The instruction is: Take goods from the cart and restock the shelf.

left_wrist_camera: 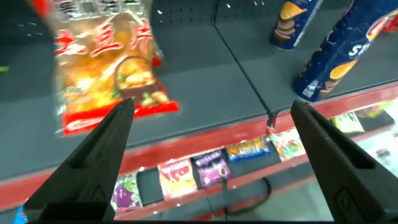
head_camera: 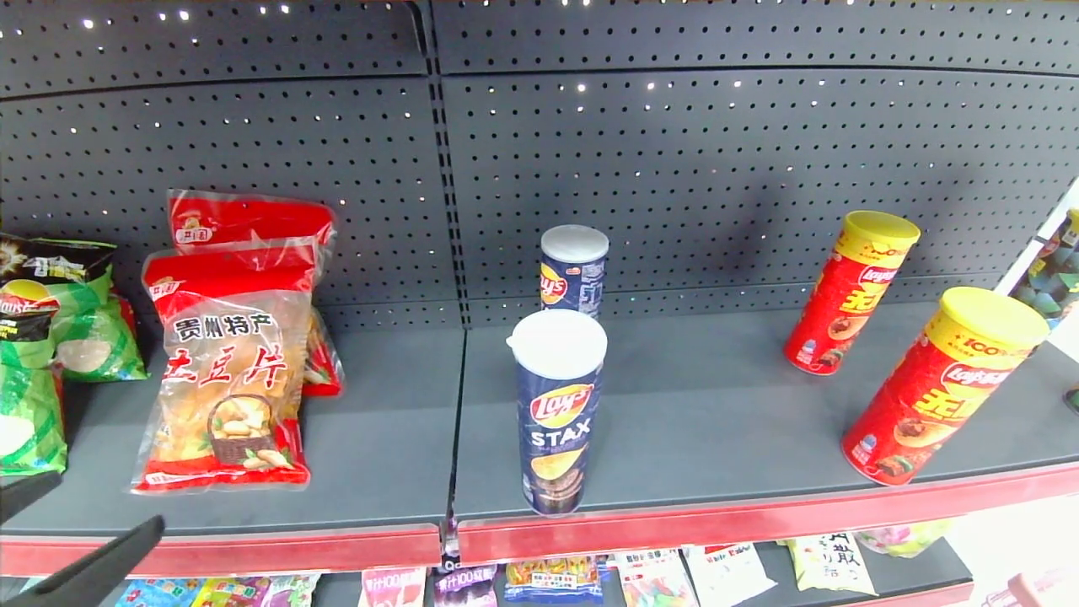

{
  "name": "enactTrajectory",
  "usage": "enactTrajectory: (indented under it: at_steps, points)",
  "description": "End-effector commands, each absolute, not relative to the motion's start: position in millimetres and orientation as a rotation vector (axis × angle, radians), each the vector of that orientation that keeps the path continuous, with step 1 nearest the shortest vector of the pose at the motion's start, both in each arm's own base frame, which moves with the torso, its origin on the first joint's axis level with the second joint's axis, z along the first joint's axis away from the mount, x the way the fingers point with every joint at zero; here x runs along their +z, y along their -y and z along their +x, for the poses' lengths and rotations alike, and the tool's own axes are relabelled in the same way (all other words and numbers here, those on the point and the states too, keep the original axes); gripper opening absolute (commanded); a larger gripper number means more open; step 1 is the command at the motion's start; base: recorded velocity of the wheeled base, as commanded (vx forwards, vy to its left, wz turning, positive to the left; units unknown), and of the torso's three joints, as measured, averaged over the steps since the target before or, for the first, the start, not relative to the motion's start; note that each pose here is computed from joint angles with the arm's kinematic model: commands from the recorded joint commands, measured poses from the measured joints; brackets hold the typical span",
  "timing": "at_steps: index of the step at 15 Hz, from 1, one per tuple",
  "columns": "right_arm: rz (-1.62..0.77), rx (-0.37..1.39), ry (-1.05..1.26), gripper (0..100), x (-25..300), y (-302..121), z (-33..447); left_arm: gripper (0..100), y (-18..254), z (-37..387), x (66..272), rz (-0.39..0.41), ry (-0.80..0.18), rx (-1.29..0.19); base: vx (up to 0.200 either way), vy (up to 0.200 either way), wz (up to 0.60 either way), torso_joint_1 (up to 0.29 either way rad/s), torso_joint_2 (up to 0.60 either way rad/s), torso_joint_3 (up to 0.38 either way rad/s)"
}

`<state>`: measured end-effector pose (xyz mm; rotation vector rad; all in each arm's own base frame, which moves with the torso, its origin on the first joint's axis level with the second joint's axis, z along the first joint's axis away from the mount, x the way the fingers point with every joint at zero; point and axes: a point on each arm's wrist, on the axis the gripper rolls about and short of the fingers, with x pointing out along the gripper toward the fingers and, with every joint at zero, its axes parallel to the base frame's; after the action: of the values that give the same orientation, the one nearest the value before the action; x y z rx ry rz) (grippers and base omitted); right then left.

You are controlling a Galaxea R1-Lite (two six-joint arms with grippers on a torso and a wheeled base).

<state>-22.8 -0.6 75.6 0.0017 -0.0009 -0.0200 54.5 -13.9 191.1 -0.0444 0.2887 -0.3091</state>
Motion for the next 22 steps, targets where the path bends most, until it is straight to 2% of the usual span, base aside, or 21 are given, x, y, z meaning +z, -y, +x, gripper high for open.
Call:
enactTrajectory:
  at_steps: [1, 4, 5, 8, 11, 15, 22]
  points:
    - [0.002, -0.02, 0.002, 100, 75.6, 0.6, -22.8, 100, 38.5, 114.7, 184.4, 0.01, -0.505, -0.399, 0.0, 0.0, 0.0, 0.0, 0.0, 0.0]
    - [0.002, -0.02, 0.002, 100, 75.6, 0.6, -22.8, 100, 57.2, 144.9, 178.7, 0.045, -0.604, -0.424, 0.0, 0.0, 0.0, 0.0, 0.0, 0.0]
    - [0.002, -0.02, 0.002, 100, 75.6, 0.6, -22.8, 100, 67.2, 157.9, 173.0, 0.07, -0.652, -0.426, 0.0, 0.0, 0.0, 0.0, 0.0, 0.0]
    - [0.002, -0.02, 0.002, 100, 75.6, 0.6, -22.8, 100, 86.5, 184.2, 154.4, 0.08, -0.769, -0.439, 0.0, 0.0, 0.0, 0.0, 0.0, 0.0]
    - [0.002, -0.02, 0.002, 100, 75.6, 0.6, -22.8, 100, 118.6, 215.3, 151.1, 0.03, -0.786, -0.417, 0.0, 0.0, 0.0, 0.0, 0.0, 0.0]
    - [0.002, -0.02, 0.002, 100, 75.6, 0.6, -22.8, 100, 142.3, 222.5, 134.8, 0.057, -0.848, -0.455, 0.0, 0.0, 0.0, 0.0, 0.0, 0.0]
    - [0.002, -0.02, 0.002, 100, 75.6, 0.6, -22.8, 100, 153.9, 233.8, 123.2, 0.074, -0.874, -0.454, 0.0, 0.0, 0.0, 0.0, 0.0, 0.0]
